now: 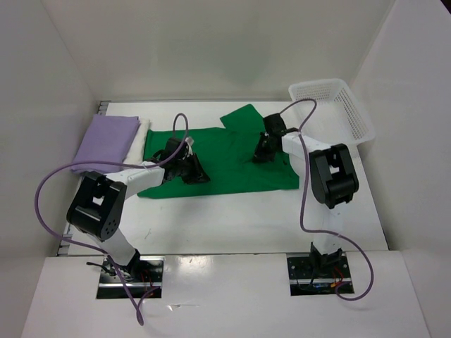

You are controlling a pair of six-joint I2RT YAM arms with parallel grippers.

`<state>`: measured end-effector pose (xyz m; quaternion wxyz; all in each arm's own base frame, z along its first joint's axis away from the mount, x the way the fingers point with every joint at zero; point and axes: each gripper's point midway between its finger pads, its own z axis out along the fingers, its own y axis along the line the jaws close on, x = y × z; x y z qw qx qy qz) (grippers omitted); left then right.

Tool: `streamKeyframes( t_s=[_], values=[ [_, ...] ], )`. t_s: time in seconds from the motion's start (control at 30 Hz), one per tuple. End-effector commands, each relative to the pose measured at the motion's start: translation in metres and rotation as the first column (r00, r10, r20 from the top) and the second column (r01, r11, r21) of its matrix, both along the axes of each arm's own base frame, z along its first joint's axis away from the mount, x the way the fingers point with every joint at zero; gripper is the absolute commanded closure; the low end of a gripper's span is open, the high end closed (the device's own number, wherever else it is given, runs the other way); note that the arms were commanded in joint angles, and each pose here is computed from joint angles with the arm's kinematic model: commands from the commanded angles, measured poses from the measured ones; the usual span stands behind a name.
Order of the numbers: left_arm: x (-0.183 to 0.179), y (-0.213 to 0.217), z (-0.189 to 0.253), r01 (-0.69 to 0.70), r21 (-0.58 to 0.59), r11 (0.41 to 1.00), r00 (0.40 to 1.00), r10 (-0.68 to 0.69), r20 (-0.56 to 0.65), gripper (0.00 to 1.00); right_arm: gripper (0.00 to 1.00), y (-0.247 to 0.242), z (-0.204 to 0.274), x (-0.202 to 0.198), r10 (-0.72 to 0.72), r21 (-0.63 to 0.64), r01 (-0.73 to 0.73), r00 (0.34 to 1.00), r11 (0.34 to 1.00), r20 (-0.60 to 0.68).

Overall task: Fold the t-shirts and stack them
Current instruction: Fold the flattened tshirt in 1/3 of the way

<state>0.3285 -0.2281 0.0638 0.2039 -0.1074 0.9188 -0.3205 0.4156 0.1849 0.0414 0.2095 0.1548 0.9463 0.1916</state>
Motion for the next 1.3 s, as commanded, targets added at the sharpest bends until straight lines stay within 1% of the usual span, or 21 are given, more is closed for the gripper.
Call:
streamKeyframes(
  t_s=[0.0,0.1,0.13,0.23,0.33,0.37,0.4,0.43,0.47,0.5,0.53,0.57,0.6,0.67,0.8,0.93,1.0,1.03,1.13,1.23,1.27],
  values=[
    [0.013,-0.007,0.015,-0.008,-0.037,0.999,0.999,0.01,0.046,0.78,1.0,0.009,0.007,0.031,0.017,-0.017,-0.017,0.998,1.0,0.052],
    [0.009,-0.007,0.015,-0.002,-0.042,0.999,0.999,0.004,0.041,0.78,1.0,0.018,0.013,0.059,0.024,-0.012,-0.023,0.996,1.0,0.087],
    [0.009,-0.007,0.015,-0.008,-0.047,0.999,0.999,0.01,0.036,0.78,1.0,0.019,-0.002,0.064,0.025,-0.018,-0.024,0.997,1.0,0.067],
    [0.007,-0.006,0.015,-0.008,-0.046,0.999,0.999,0.01,0.035,0.78,1.0,0.036,0.008,0.087,0.053,0.037,-0.057,0.994,0.998,0.099],
    [0.007,-0.006,0.015,-0.008,-0.046,0.999,0.999,0.01,0.035,0.77,1.0,0.03,0.022,0.08,0.031,0.026,-0.034,0.994,0.999,0.106],
    [0.005,-0.008,0.014,0.001,-0.036,0.999,0.999,0.001,0.043,0.77,0.96,0.025,0.028,0.074,0.008,0.015,-0.009,0.994,1.0,0.111],
    [0.005,-0.008,0.014,0.001,-0.036,0.999,0.999,0.001,0.043,0.77,0.95,0.01,0.013,0.053,-0.014,-0.034,0.016,0.997,0.999,0.071],
    [0.003,-0.012,0.014,0.019,-0.032,0.999,0.999,-0.018,0.048,0.77,0.94,0.008,0.048,0.05,-0.036,-0.004,0.038,0.988,0.999,0.151],
    [0.002,-0.011,0.009,0.019,-0.026,0.999,0.999,-0.018,0.035,0.77,0.93,0.005,0.054,0.04,-0.05,0.01,0.049,0.986,0.999,0.16],
    [0.005,-0.017,0.012,0.03,-0.03,0.999,0.999,-0.029,0.045,0.77,0.93,-0.005,0.034,0.012,-0.081,-0.002,0.082,0.991,0.997,0.103],
    [0.005,-0.021,0.007,0.045,-0.021,0.999,0.998,-0.044,0.039,0.77,0.93,-0.008,0.052,0.002,-0.097,0.025,0.095,0.986,0.995,0.139],
    [0.004,-0.028,0.006,0.06,-0.021,0.998,0.998,-0.06,0.037,0.77,0.93,-0.01,0.049,-0.006,-0.109,0.034,0.105,0.985,0.994,0.137],
    [0.01,-0.031,0.009,0.061,-0.024,0.998,0.997,-0.06,0.046,0.77,0.94,-0.014,0.025,-0.032,-0.102,0.027,0.1,0.993,0.995,0.064],
    [0.009,-0.042,-0.004,0.094,-0.009,0.996,0.995,-0.093,0.026,0.77,0.99,-0.019,0.001,-0.054,-0.113,0.015,0.113,0.994,0.993,-0.012],
    [0.008,-0.043,-0.037,0.1,0.014,0.995,0.994,-0.099,-0.05,0.77,1.0,-0.032,-0.019,-0.074,-0.143,-0.041,0.14,0.987,0.989,-0.072],
    [-0.011,-0.046,-0.053,0.131,-0.005,0.991,0.983,-0.131,-0.126,0.77,1.0,-0.06,-0.038,-0.101,-0.227,-0.099,0.214,0.963,0.972,-0.144],
    [-0.027,-0.045,-0.057,0.141,-0.011,0.99,0.977,-0.141,-0.159,0.77,1.0,-0.07,-0.04,-0.112,-0.27,-0.072,0.261,0.946,0.963,-0.179],
    [-0.032,-0.045,-0.056,0.137,-0.022,0.99,0.975,-0.139,-0.172,0.77,1.0,-0.07,-0.047,-0.13,-0.272,-0.04,0.271,0.932,0.962,-0.238],
    [-0.058,-0.054,-0.053,0.184,-0.03,0.983,0.965,-0.186,-0.186,0.77,1.0,-0.087,-0.044,-0.153,-0.331,0.005,0.345,0.905,0.939,-0.269],
    [-0.089,-0.063,-0.052,0.242,-0.054,0.969,0.944,-0.248,-0.22,0.77,1.0,-0.096,-0.032,-0.174,-0.374,0.025,0.395,0.888,0.919,-0.269],
    [-0.096,-0.064,-0.052,0.244,-0.052,0.968,0.939,-0.249,-0.237,0.76,1.0,-0.093,-0.018,-0.174,-0.374,0.065,0.398,0.898,0.915,-0.233]
  ],
)
